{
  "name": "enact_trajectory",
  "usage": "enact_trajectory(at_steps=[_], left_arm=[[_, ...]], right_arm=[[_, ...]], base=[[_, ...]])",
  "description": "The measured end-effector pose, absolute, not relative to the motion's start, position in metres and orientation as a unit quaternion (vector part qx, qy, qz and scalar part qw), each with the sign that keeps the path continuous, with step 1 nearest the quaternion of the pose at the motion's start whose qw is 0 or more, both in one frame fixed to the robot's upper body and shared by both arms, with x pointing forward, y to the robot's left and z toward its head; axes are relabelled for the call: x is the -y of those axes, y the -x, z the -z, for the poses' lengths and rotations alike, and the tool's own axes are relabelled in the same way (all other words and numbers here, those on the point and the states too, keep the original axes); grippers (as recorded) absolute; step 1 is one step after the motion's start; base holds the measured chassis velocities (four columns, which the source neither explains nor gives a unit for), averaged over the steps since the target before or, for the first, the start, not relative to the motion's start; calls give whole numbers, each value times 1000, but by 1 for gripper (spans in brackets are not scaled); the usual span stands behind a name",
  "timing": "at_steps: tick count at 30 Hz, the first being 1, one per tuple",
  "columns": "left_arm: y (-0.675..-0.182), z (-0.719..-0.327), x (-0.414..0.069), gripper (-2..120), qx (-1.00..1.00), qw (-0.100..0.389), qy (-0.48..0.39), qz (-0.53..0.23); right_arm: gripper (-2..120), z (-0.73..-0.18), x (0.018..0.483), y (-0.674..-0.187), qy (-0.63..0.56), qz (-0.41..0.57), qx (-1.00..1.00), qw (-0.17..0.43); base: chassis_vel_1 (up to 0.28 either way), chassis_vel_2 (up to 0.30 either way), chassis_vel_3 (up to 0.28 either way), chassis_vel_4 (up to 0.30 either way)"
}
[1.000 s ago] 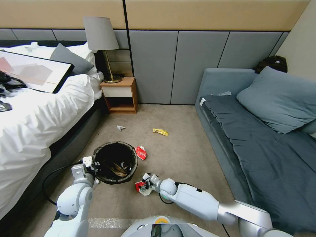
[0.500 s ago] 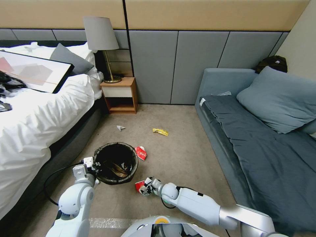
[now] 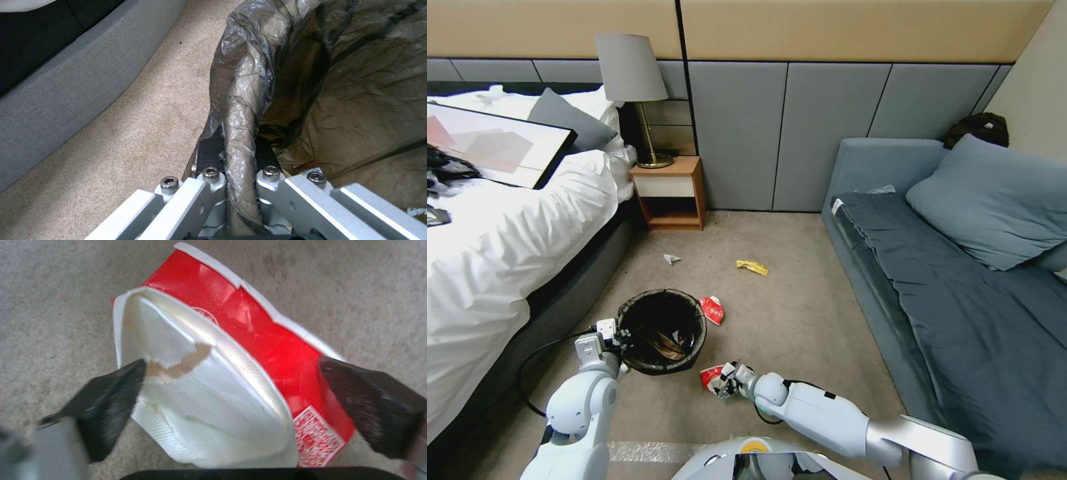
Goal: Pick up the trash bin, then pick up the garbage from the floor and place it into the trash bin.
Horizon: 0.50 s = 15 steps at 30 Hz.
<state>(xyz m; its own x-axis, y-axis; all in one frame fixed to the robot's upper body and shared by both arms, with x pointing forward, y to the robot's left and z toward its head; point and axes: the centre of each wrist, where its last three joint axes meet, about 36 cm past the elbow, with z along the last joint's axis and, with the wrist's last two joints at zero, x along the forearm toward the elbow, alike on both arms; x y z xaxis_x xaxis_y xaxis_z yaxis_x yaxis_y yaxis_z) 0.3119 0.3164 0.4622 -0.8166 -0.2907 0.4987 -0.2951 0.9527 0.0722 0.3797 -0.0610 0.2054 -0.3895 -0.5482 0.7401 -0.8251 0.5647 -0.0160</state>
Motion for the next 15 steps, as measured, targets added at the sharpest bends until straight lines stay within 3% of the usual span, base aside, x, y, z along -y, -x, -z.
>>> enact_trajectory(at_steps=[12,15], left_arm=[[-311,-464,-318,0,953,259,-155,0],[-311,-464,-317,0,953,258,-155,-1]], right_arm=[[51,-202,74,-385,-417,-198,812,358],[36,-204,77,-387,-415,-198,813,357]], base=[[0,0,0,0],[0,0,0,0]])
